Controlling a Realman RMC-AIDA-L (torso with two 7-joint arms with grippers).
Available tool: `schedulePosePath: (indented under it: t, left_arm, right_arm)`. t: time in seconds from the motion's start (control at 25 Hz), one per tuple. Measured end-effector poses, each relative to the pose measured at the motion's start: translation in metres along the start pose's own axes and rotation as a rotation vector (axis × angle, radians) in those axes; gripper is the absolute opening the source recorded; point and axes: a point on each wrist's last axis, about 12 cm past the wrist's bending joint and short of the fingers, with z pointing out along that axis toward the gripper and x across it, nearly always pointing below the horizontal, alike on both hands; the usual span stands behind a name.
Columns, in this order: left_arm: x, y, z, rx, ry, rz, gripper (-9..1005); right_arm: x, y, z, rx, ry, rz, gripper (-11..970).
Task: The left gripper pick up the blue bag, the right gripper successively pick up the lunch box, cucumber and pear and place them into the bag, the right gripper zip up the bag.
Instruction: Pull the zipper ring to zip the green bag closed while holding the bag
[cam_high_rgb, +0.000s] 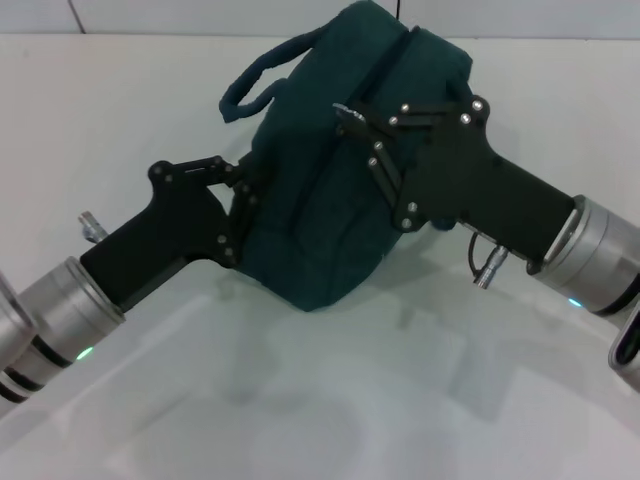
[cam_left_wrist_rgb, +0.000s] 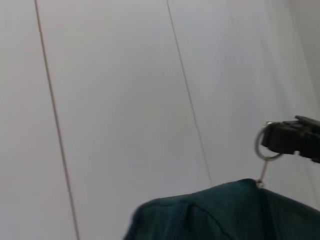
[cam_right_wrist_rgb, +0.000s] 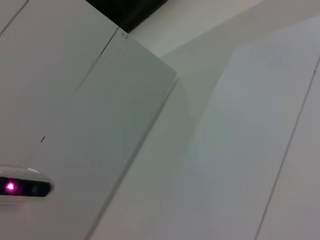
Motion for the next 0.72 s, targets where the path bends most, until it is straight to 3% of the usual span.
schedulePosePath:
  t: [0.28, 0.48, 0.72]
  left_arm:
    - [-0.001, 0.009, -0.011, -0.017, 0.015, 0.084, 50]
    - [0.002, 0.01, -0.016, -0.017, 0.043, 0.15, 46]
    - [0.004, 0.013, -0.014, -0.03, 0.07, 0.155, 41]
  right_arm:
    - [-0.001, -0.004, 0.002, 0.058, -0.003, 0.041, 10]
    - [0.005, -0.016, -0.003, 0.134, 0.016, 0.162, 9]
    - [0.011, -0.028, -0.012, 0.186, 0.031, 0.266, 9]
